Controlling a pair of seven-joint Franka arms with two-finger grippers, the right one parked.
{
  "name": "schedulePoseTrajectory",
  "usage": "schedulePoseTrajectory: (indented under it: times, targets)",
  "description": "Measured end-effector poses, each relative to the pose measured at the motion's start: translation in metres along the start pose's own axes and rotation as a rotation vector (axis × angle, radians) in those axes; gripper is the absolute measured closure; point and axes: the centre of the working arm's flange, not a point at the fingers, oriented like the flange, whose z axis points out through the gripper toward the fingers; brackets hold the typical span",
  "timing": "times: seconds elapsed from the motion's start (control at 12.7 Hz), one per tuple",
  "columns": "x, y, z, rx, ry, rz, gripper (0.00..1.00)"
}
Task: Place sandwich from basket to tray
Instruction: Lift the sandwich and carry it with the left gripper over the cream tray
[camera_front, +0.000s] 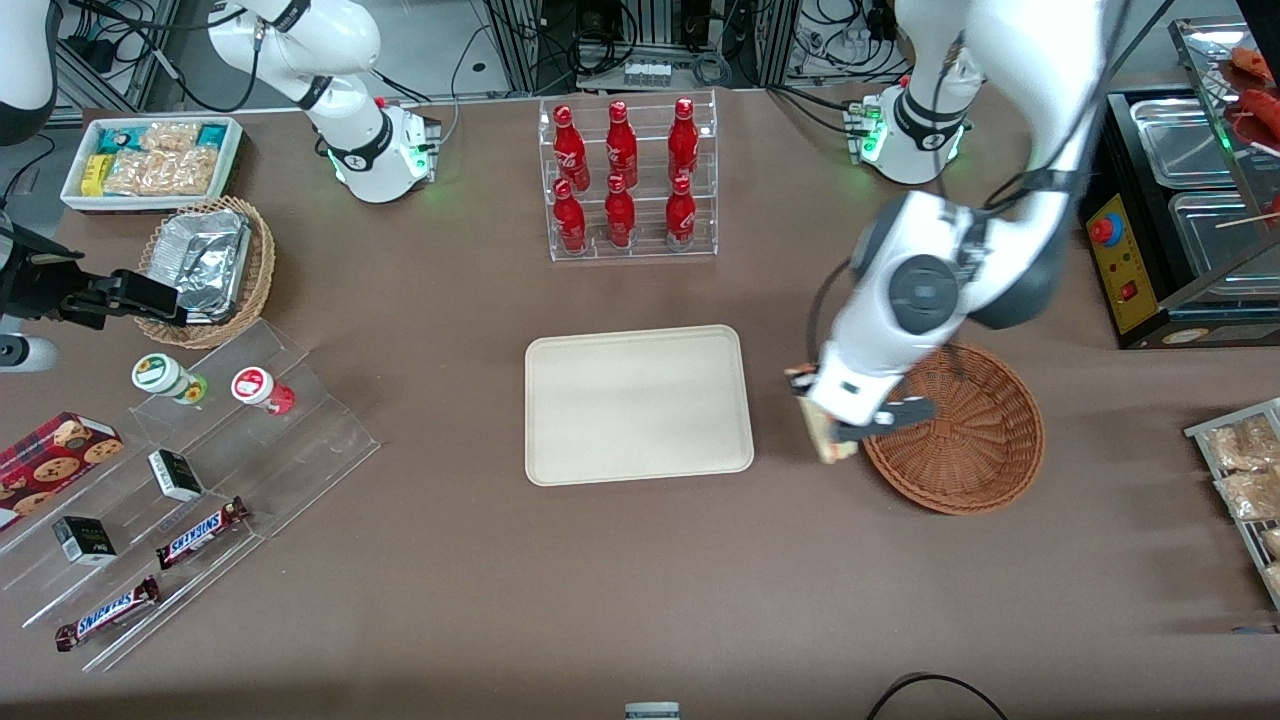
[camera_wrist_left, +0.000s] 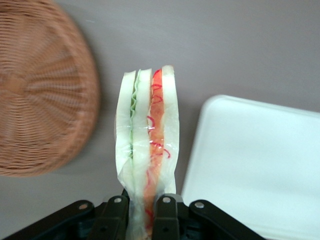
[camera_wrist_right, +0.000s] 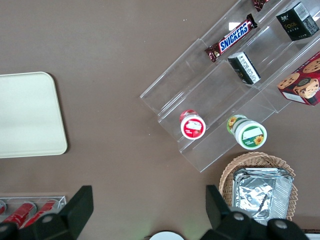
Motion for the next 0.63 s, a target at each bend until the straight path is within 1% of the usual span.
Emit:
schedulePoseTrajectory:
  times: [0.24,0.39,0.63]
  targets:
    - [-0.02,0.069,0.02,-0.035,-0.031,0.074,0.84]
    - [-0.032,0.106,0.036,-0.029,-0.051,0.123,0.84]
    - [-0.05,0.151,0.053,-0.022,-0.065,0.186,0.84]
